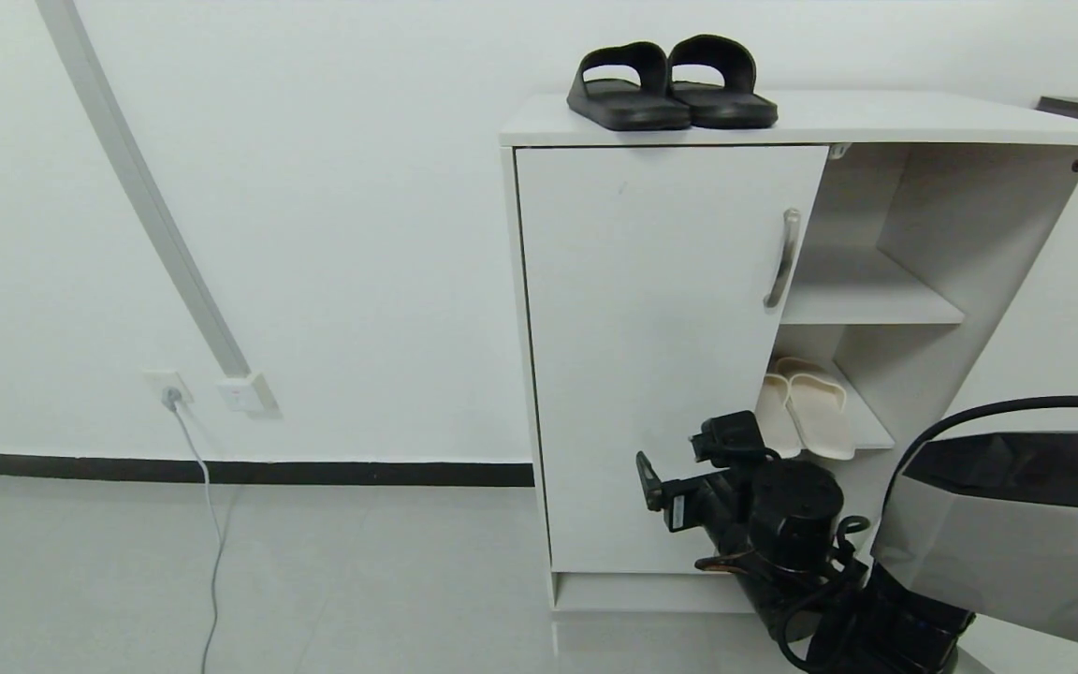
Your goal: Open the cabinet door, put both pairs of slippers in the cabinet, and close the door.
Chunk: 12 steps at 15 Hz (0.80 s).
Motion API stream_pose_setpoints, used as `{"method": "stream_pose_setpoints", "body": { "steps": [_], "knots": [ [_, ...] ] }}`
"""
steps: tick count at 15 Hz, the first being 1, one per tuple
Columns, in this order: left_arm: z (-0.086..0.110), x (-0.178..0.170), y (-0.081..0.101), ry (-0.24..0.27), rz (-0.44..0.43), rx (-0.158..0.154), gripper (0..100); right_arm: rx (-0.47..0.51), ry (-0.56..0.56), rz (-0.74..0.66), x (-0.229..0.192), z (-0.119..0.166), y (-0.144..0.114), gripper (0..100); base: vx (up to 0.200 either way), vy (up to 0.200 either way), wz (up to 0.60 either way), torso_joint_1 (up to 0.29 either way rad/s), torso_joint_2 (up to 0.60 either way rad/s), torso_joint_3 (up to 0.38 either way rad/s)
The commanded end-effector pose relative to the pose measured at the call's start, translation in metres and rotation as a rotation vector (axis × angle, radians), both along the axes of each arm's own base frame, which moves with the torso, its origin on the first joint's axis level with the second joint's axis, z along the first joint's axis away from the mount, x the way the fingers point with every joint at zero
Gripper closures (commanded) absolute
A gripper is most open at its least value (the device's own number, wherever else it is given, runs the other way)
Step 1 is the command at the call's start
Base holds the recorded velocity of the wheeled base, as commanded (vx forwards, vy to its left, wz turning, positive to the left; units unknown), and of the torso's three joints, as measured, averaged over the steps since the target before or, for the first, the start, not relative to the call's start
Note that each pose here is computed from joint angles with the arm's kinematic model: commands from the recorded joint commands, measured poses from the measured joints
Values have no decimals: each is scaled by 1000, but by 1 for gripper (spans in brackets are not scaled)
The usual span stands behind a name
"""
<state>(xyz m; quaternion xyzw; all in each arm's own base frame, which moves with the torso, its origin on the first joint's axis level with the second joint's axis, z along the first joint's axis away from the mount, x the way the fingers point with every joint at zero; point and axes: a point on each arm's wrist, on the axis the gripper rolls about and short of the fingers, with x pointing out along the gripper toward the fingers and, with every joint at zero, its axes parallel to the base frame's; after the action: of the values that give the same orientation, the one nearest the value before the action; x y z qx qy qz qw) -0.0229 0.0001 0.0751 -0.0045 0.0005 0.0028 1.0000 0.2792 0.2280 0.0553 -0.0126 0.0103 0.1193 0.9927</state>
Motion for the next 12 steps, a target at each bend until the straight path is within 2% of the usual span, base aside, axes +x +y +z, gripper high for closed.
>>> {"method": "stream_pose_setpoints", "body": {
  "steps": [1,5,12],
  "knots": [
    [0,0,0,-1,1,0,100,-3,3,2,0,-2,1,0,0,0,0,36,-359,-305],
    [0,0,0,-1,1,0,100,-6,4,0,0,-1,0,0,0,0,0,52,-416,-354],
    [0,0,0,-1,2,0,100,-16,-1,1,-1,-1,0,0,0,0,0,121,-455,-341]
  ]
}}
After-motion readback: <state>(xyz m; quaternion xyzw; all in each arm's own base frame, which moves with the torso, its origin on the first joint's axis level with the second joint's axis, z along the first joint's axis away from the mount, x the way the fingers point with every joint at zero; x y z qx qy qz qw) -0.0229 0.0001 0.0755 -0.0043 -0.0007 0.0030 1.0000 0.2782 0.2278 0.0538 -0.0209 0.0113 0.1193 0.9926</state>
